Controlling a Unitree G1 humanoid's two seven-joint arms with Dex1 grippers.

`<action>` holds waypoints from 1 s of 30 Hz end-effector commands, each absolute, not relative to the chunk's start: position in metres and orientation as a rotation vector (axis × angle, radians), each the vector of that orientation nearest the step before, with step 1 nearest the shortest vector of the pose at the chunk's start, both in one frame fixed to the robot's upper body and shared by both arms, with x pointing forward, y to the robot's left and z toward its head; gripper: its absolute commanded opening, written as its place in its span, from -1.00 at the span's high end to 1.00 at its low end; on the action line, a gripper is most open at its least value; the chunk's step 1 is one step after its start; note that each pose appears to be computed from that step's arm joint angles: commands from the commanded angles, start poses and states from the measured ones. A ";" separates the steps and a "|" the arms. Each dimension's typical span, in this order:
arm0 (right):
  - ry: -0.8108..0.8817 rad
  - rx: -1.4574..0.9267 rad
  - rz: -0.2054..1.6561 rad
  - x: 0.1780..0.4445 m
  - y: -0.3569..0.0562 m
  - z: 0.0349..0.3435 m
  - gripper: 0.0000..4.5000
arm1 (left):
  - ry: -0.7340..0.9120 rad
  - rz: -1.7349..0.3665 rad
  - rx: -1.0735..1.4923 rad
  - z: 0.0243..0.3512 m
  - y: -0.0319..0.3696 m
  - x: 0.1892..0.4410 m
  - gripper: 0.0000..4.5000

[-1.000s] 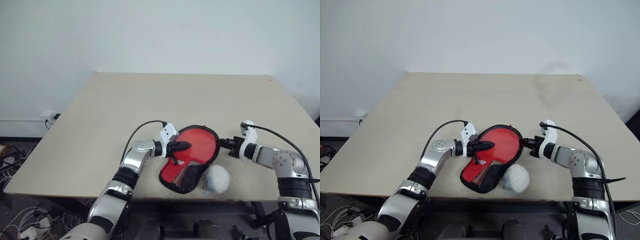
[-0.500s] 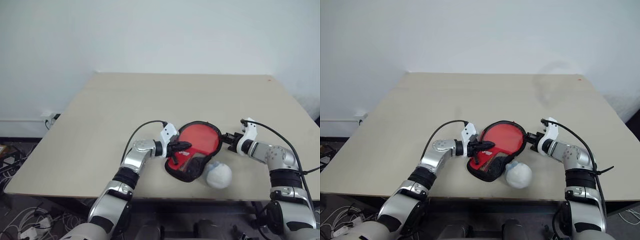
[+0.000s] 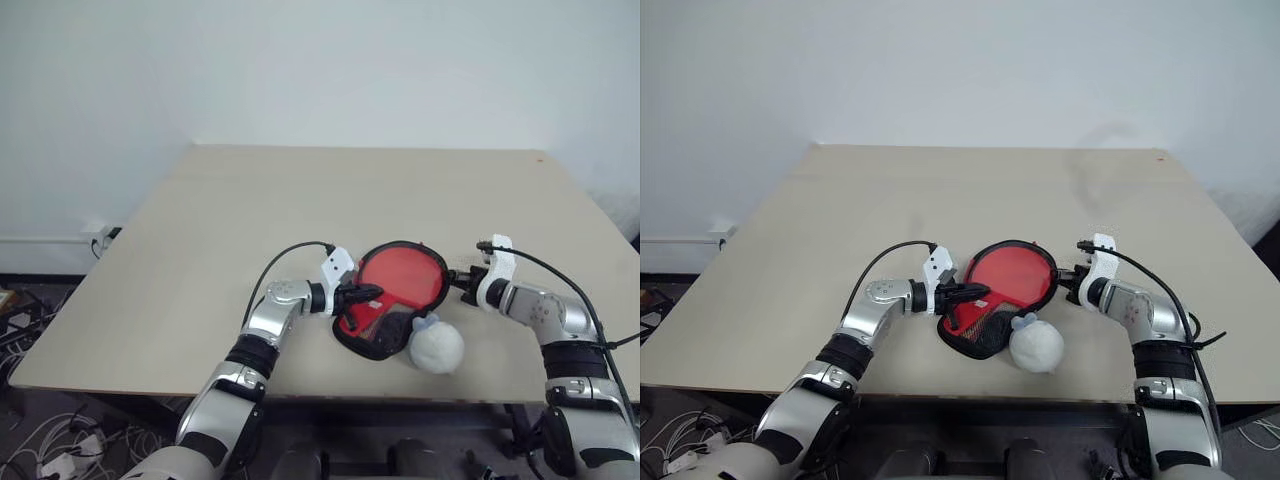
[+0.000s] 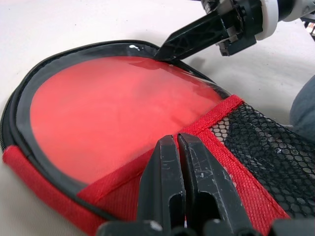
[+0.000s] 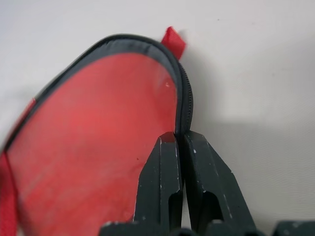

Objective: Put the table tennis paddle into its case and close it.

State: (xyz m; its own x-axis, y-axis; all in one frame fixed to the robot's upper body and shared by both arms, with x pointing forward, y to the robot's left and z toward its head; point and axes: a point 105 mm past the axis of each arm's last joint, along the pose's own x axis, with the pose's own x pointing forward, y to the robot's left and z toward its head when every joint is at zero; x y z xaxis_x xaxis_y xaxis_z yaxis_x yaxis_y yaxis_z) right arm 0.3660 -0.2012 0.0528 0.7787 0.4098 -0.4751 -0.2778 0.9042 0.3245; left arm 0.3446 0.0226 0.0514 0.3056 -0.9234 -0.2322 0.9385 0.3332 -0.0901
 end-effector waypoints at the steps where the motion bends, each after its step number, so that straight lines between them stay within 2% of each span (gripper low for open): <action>1: 0.464 0.076 0.443 0.364 -0.204 0.080 0.99 | 0.180 -1.285 0.021 0.078 0.018 0.345 1.00; 5: 0.452 -0.065 0.510 0.354 -0.200 0.083 0.99 | 0.166 -1.326 -0.011 0.086 0.016 0.341 1.00; 9: 0.481 -0.092 0.498 0.354 -0.202 0.076 0.99 | 0.167 -1.331 -0.004 0.087 0.012 0.342 1.00; 16: 0.523 -0.073 0.547 0.348 -0.194 0.065 0.27 | 0.164 -1.330 0.004 0.087 0.009 0.343 1.00; 20: 0.532 -0.034 0.476 0.354 -0.200 0.063 -0.19 | 0.163 -1.335 0.006 0.087 0.008 0.342 1.00; 30: 0.470 0.032 0.297 0.365 -0.236 0.078 -0.19 | 0.152 -1.352 0.016 0.090 -0.001 0.345 1.00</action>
